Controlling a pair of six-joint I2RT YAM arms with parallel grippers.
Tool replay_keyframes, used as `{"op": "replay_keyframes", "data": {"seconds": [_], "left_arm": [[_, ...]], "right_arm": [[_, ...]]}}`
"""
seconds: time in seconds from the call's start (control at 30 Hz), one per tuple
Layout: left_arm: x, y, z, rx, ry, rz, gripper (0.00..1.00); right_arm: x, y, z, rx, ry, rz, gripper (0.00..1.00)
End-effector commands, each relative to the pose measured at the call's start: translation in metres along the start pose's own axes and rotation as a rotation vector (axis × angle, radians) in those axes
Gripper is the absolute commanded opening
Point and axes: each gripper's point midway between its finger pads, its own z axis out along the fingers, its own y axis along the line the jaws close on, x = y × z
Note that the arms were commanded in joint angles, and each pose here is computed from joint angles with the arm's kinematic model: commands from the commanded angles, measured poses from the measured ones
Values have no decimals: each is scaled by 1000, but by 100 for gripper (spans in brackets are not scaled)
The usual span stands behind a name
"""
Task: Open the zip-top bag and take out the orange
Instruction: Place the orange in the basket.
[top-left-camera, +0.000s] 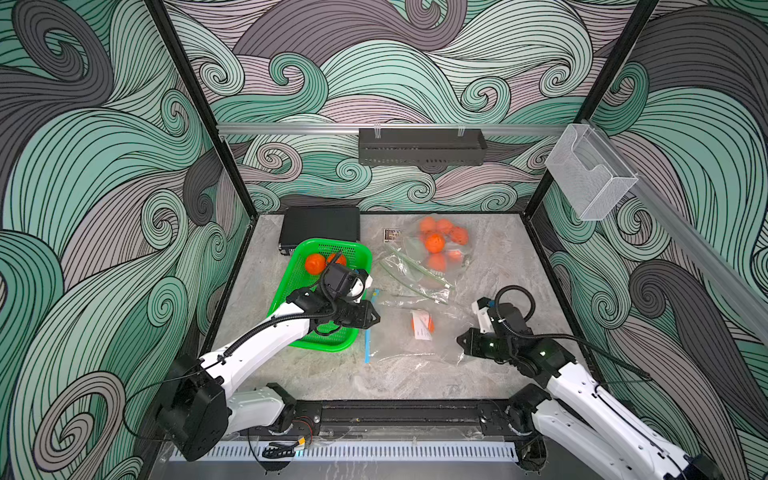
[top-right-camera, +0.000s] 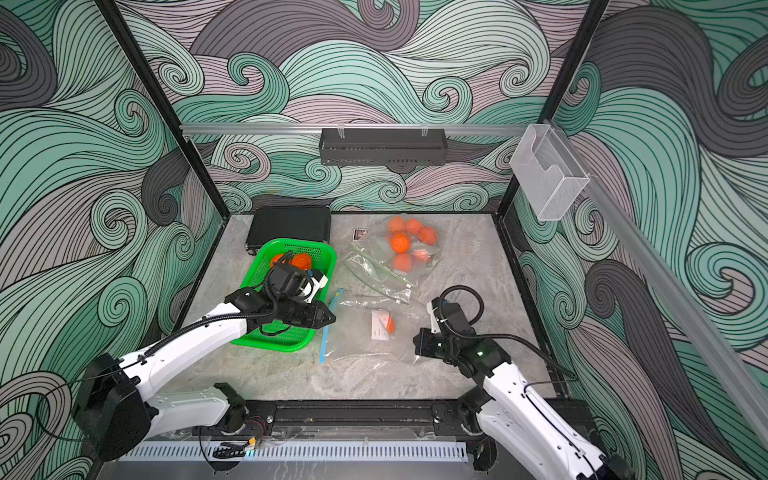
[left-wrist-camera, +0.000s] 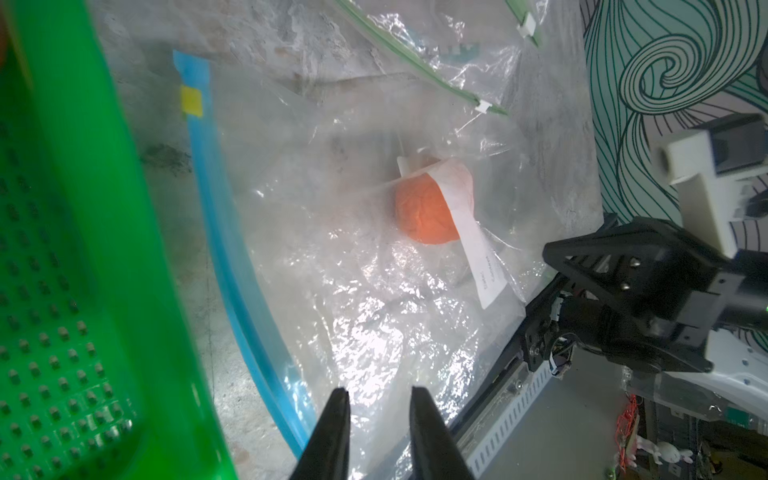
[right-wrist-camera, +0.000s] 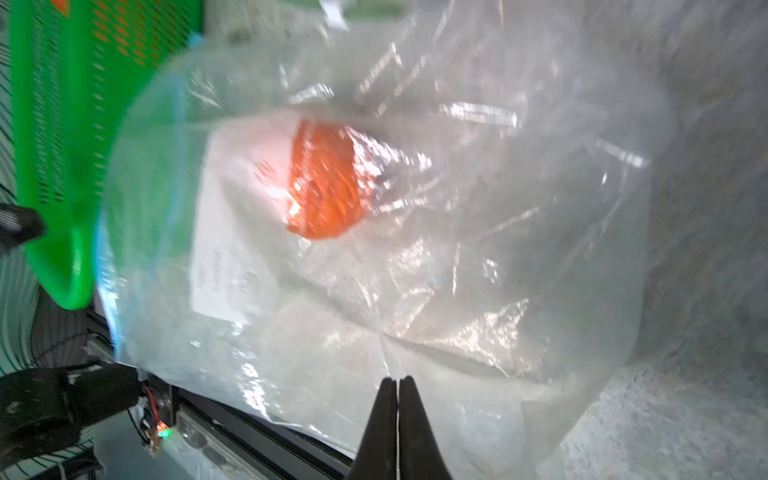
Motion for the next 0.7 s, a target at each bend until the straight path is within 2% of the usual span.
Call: {"op": "replay_keyframes", "data": {"seconds": [0.0,0.13,0.27,0.37,0.47,0.57,0.67], "left_arm": [[7,-4,9,16,43,3,27],[13,2,15,-31,70,9,26],[8,0,2,-44,19,24,28],[5,-4,-6,-40,-9,40,30],[8,-2,-6,-52,6,35,32],[13,-2,-1,-34,34,22,32],[19,-10,2,22,53,30,31]], "right_arm": [[5,-8,11,53,22,39,8],[-12,-5,20,78,-15,2,8],[-31,-15,28,161,-80,-18,8],[-43,-36,32,293,-88,-26,9],[-50,-66,30,406,-53,46,8],[-65,-85,22,421,-106,130,8],[-87,-65,13,296,-172,90,9]]}}
